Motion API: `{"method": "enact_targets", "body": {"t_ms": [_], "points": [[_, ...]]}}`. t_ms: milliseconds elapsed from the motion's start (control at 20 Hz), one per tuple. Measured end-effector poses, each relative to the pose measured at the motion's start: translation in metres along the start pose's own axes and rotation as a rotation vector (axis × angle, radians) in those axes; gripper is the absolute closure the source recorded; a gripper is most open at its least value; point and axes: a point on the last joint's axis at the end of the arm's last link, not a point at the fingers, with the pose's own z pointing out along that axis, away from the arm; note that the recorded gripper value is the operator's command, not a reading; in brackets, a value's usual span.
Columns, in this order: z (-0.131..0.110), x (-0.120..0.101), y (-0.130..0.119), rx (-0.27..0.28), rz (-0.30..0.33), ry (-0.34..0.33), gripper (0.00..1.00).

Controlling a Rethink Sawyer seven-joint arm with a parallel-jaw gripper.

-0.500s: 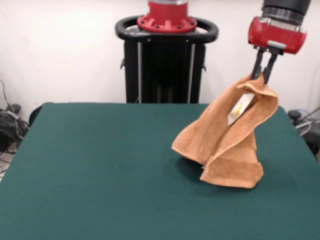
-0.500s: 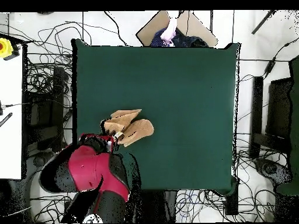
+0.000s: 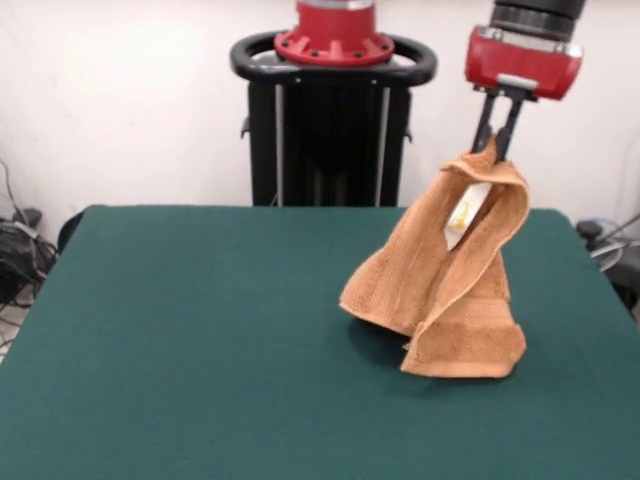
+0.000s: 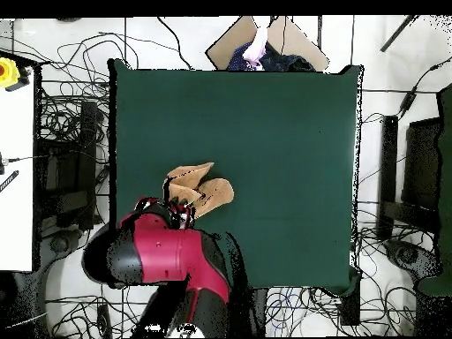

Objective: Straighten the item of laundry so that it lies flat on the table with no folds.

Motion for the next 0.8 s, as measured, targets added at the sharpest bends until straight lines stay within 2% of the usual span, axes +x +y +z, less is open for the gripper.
{"method": "enact_targets", "body": {"t_ms": [200, 450, 500, 550, 800], "points": [[-0.003, 0.015, -0.004, -0.017, 0.033, 0.036, 1.00], [-0.021, 0.049, 0.009, -0.049, 0.044, 0.074, 1.00], [-0.027, 0.056, 0.015, -0.055, 0.034, 0.076, 1.00], [-0.044, 0.073, 0.036, -0.069, -0.016, 0.079, 1.00], [-0.085, 0.111, 0.079, -0.097, -0.102, 0.131, 1.00]]}}
